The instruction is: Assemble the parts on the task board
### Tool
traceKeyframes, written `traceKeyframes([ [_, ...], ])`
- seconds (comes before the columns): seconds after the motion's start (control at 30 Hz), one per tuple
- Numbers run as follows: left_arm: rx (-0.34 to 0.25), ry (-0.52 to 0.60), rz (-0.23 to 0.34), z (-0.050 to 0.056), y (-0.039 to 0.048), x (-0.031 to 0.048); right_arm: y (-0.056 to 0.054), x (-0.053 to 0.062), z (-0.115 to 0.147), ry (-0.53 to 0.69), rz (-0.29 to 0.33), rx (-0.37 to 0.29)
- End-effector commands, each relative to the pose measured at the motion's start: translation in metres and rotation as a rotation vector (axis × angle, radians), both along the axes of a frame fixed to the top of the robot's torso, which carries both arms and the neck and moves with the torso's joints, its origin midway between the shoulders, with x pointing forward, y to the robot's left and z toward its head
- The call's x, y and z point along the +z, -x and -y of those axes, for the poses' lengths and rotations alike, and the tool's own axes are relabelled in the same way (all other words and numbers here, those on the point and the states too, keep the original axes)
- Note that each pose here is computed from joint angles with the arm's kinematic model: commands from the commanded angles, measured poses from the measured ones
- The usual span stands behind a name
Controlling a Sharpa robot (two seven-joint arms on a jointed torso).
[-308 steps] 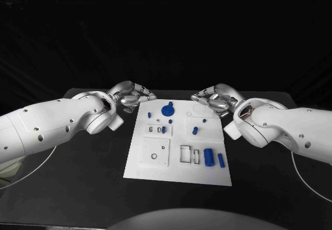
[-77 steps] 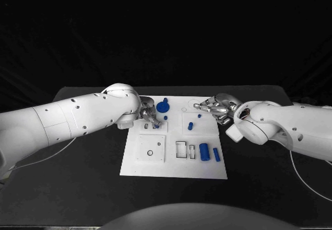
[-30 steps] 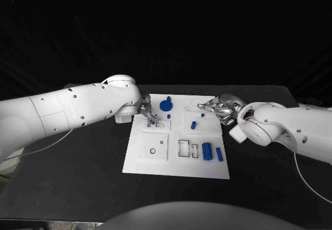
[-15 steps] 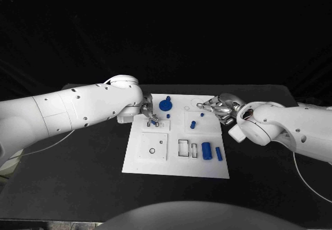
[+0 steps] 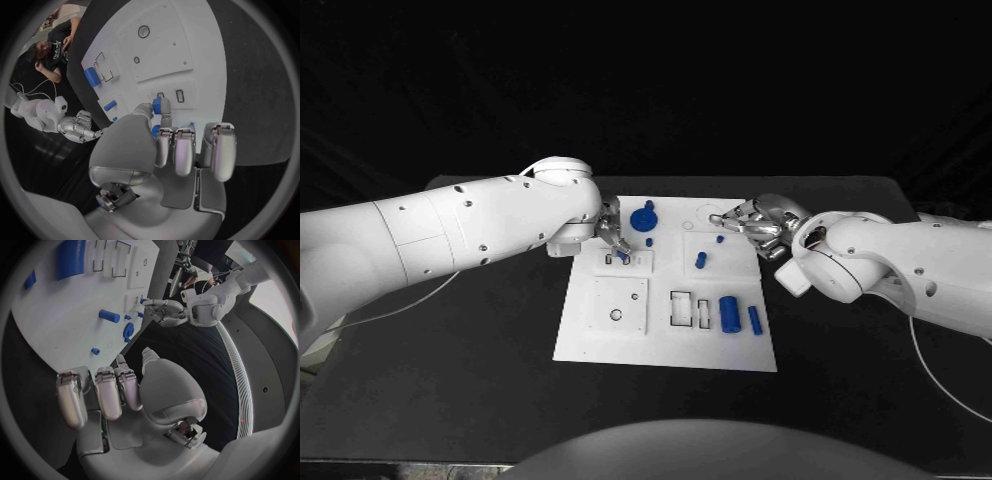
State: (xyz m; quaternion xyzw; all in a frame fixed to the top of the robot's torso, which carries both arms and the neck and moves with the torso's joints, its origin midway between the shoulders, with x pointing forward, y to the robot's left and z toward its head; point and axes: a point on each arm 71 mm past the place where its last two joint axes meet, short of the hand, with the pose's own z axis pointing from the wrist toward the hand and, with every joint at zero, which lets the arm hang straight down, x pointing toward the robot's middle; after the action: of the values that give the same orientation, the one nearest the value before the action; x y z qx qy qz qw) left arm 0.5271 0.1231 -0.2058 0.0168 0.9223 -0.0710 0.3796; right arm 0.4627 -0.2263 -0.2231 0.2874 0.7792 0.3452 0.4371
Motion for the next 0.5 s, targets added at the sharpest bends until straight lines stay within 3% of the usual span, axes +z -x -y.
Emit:
traceKeyframes([
  [0.03,-0.008,-0.007,-0.002,0.0012,-0.0006,-0.0013,0.0005,0.0007,-0.0016,-0.001,0.013,0.01],
  [0.5,-0.002,-0.009,-0.006,-0.0014,-0.0021,-0.0043,0.0006,0.0007,-0.0024,-0.003,0.014,0.012],
])
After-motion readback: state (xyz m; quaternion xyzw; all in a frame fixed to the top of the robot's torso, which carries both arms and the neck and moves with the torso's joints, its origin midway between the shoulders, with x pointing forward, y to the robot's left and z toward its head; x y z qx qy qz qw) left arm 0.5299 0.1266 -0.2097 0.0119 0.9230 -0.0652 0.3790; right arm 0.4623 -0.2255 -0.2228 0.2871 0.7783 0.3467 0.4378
